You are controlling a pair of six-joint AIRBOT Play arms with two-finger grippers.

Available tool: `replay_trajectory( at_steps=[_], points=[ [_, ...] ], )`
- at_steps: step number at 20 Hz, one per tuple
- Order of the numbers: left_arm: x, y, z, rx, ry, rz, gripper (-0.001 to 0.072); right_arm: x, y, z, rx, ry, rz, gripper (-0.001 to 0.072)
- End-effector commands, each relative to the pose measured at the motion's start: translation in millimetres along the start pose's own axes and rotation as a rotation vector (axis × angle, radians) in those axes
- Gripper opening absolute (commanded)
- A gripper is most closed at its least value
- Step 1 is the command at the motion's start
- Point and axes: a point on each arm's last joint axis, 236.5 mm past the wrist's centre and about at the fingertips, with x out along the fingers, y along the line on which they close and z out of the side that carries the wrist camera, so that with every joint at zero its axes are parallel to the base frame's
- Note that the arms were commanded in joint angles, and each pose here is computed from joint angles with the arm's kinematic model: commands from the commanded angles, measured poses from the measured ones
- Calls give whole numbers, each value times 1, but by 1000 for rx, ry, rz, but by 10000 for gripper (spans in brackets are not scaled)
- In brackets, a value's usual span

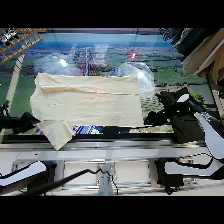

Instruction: Fold the clothes and pants, and hang the long-sleeved shirts on hangers.

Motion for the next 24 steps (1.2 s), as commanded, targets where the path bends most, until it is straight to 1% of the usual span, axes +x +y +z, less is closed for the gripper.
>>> replay_trajectory(
  at_steps=[1, 2, 3, 4, 5, 6, 7, 8, 9, 11, 13, 15, 16, 19, 22, 24],
  points=[
    [19, 6, -33, 27, 46, -2, 413, 10, 3, 4, -53, -65, 59, 373],
    [24, 6, -41, 24, 61, -12, 413, 12, 6, 6, -54, -68, 77, 364],
    [29, 6, -49, 29, 80, -17, 411, 13, 8, 7, -57, -69, 92, 320],
    [33, 7, -56, 38, 96, -22, 402, 14, 13, 7, -64, -67, 114, 313],
    [36, 7, -62, 42, 107, -25, 263, 14, 17, 7, -72, -67, 134, 231],
    [37, 7, -64, 42, 112, -27, 95, 15, 21, 5, -80, -60, 145, 146],
    [37, 3, -62, 34, 104, -45, 8, 16, 26, 2, -95, -45, 153, 138],
    [36, -7, -59, 15, 87, -81, 6, 19, 31, -1, -114, -25, 161, 46],
    [34, -15, -56, 12, 78, -117, 6, 20, 36, -3, -124, -16, 170, 13],
    [25, -35, -48, 10, 70, -192, 6, 14, 48, 3, -134, -44, 198, 12],
    [3, -63, -25, 21, 24, -290, 5, -8, 64, 17, -170, -98, 205, 11],
    [-33, -97, 18, 44, -88, -395, 3, -42, 79, 48, -184, -205, 174, 10],
    [-54, -110, 44, 49, -156, -424, 2, -59, 84, 70, -164, -270, 146, 10],
    [-85, -137, 113, 57, -283, -453, 2, -103, 90, 143, -127, -502, 33, 8],
    [-66, -172, 170, 26, -340, -477, 3, -104, 88, 199, -68, -598, -29, 8],
    [-53, -194, 211, -43, -408, -537, 2, -92, 86, 231, -48, -617, -41, 8]
  ],
)
